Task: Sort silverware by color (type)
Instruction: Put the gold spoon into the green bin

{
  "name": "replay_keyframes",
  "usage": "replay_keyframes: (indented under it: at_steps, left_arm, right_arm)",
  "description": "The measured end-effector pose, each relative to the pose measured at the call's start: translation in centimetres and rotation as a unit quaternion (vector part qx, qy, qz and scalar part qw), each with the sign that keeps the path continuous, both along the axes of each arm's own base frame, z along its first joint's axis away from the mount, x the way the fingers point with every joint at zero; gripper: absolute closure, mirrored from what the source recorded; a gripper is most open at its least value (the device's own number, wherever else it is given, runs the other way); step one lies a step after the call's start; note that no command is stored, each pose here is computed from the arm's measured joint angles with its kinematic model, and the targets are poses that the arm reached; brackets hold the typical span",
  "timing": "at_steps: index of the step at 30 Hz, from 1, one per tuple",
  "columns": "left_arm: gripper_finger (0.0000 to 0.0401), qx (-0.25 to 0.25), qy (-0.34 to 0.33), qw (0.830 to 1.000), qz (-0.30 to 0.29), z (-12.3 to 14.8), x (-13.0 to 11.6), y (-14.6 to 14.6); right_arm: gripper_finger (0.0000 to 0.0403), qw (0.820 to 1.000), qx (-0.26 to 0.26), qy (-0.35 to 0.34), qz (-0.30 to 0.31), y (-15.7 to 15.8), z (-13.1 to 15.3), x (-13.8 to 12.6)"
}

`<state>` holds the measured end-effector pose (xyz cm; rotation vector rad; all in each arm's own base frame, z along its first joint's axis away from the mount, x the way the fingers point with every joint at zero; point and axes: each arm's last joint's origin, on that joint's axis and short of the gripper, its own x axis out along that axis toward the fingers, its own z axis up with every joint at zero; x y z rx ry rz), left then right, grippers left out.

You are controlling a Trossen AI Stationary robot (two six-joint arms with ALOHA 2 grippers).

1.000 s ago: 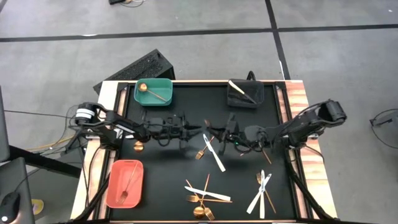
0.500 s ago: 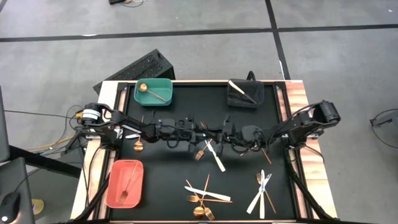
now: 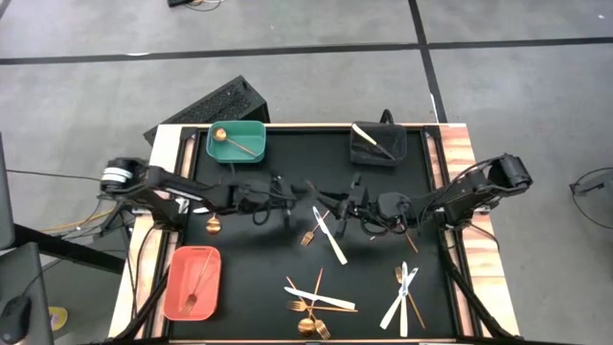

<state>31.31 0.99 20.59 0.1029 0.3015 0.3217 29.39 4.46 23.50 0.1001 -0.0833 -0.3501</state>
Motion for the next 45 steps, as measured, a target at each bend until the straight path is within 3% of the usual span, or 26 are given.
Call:
replay_keyframes:
  at_steps: [5, 12, 17, 29, 34, 39, 42, 45]
  left_arm:
    - [0.039, 0.089, 0.1, 0.984, 0.114, 2.3, -3.7, 1.4]
    - [0.0391, 0.138, 0.247, 0.935, 0.215, 3.1, -8.4, 5.4]
    - [0.039, 0.164, 0.35, 0.888, 0.251, 2.5, -10.4, 8.3]
    - [0.0388, 0.252, 0.524, 0.761, 0.289, 2.5, -13.4, 12.4]
    - [0.0388, 0.241, 0.564, 0.739, 0.277, 1.8, -14.2, 14.3]
    - [0.0386, 0.218, 0.635, 0.7, 0.244, -1.0, -14.1, 16.1]
    - [0.0374, 0.219, 0.653, 0.674, 0.267, -2.7, -13.5, 17.1]
    - [0.0349, 0.222, 0.647, 0.669, 0.29, -3.7, -12.7, 17.7]
  right_arm:
    - [0.0255, 0.998, -0.005, 0.039, -0.041, -0.2, 0.5, -1.0]
    - [0.0239, 0.996, 0.001, 0.07, -0.055, -0.3, 0.8, -1.9]
    - [0.0242, 0.994, 0.013, 0.094, -0.057, -0.3, 0.4, -2.1]
    - [0.0243, 0.991, 0.032, 0.117, -0.062, -0.4, -0.3, -2.2]
    - [0.0243, 0.99, 0.04, 0.113, -0.067, -0.7, -0.3, -2.2]
    - [0.0243, 0.99, 0.05, 0.112, -0.065, -0.5, -0.4, -2.2]
    - [0.0243, 0.99, 0.048, 0.116, -0.058, -0.1, -0.5, -2.3]
    - [0.0243, 0.99, 0.046, 0.122, -0.051, 0.3, -0.6, -2.4]
